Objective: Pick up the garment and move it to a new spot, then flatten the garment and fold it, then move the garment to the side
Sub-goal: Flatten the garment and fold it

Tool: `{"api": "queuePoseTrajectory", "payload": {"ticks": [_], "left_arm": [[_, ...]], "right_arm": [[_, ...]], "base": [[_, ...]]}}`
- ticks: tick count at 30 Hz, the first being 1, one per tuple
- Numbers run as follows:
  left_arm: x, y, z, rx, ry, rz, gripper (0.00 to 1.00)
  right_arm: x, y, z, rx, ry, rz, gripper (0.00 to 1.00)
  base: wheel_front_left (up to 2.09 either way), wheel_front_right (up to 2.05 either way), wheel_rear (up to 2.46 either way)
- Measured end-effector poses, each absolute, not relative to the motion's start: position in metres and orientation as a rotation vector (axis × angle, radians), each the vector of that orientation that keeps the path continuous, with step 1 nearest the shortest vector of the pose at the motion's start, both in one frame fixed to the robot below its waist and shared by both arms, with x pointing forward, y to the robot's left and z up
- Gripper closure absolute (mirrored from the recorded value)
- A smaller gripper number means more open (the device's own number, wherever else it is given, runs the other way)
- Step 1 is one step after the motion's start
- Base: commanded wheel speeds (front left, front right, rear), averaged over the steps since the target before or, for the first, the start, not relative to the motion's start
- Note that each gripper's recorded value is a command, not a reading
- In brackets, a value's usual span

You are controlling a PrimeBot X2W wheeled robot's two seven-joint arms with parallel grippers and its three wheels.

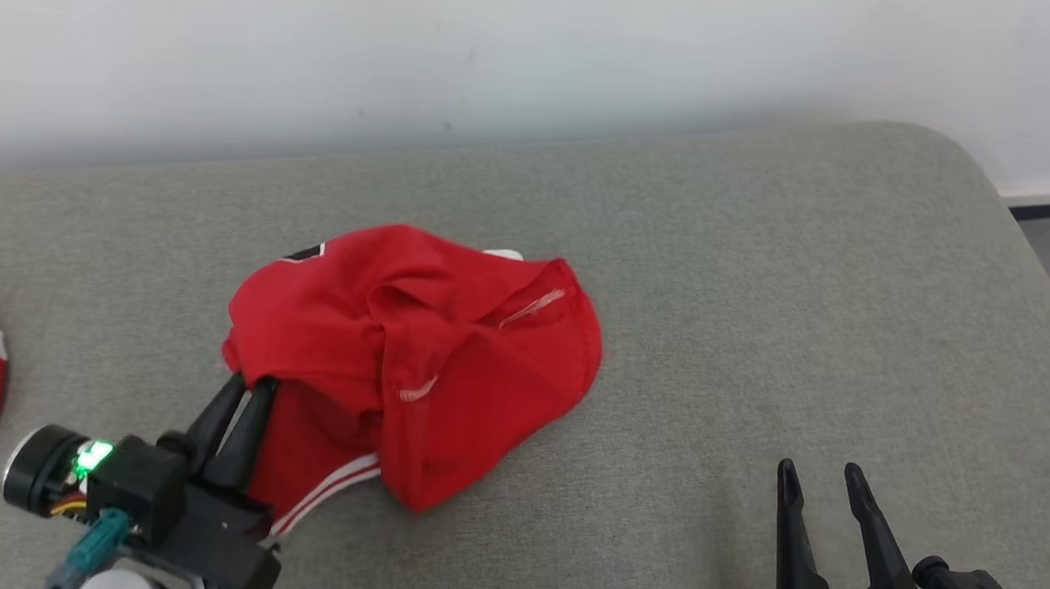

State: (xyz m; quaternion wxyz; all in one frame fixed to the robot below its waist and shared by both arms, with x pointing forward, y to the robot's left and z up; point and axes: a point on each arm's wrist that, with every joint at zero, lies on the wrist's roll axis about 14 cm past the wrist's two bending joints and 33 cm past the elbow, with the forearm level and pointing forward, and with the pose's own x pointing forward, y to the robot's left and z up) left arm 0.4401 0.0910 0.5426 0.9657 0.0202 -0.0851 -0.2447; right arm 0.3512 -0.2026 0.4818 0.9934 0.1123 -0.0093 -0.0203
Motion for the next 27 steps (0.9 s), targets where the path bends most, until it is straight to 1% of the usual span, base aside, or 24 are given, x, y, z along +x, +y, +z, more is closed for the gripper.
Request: {"api": "queuePoseTrajectory", "payload": {"ticks": [4, 8, 11, 16, 21, 22, 23, 24, 27], "left_arm": [[0.422, 0.098, 0.543, 0.062, -0.173, -0.493, 1.0], [0.405, 0.088, 0.518, 0.036, -0.098, -0.523, 1.0], [0.398, 0.067, 0.503, 0.0, -0.049, -0.567, 1.0], [0.383, 0.016, 0.474, -0.069, 0.048, -0.681, 1.0], [0.381, -0.006, 0.455, -0.095, 0.121, -0.716, 1.0], [0.381, -0.006, 0.456, -0.1, 0.122, -0.714, 0.87], [0.382, -0.005, 0.457, -0.1, 0.119, -0.709, 0.22], [0.383, -0.003, 0.458, -0.101, 0.114, -0.702, 0.0], [0.385, 0.007, 0.463, -0.108, 0.1, -0.668, 0.0]], "right_arm": [[0.353, -0.192, 0.485, 0.232, -0.027, -0.006, 0.0], [0.354, -0.185, 0.487, 0.241, -0.03, 0.014, 0.0], [0.354, -0.187, 0.486, 0.241, -0.028, 0.007, 0.0], [0.351, -0.198, 0.482, 0.233, -0.018, -0.028, 0.0], [0.348, -0.205, 0.479, 0.225, -0.01, -0.049, 0.0], [0.348, -0.205, 0.479, 0.225, -0.011, -0.052, 0.0], [0.349, -0.206, 0.48, 0.224, -0.014, -0.054, 0.0], [0.349, -0.207, 0.48, 0.223, -0.014, -0.056, 0.0], [0.35, -0.204, 0.48, 0.226, -0.013, -0.046, 0.0]], "base": [[0.0, 0.0, 0.0], [0.0, 0.0, 0.0], [0.0, 0.0, 0.0], [0.0, 0.0, 0.0], [0.0, 0.0, 0.0], [0.0, 0.0, 0.0], [0.0, 0.0, 0.0], [0.0, 0.0, 0.0], [0.0, 0.0, 0.0]]}}
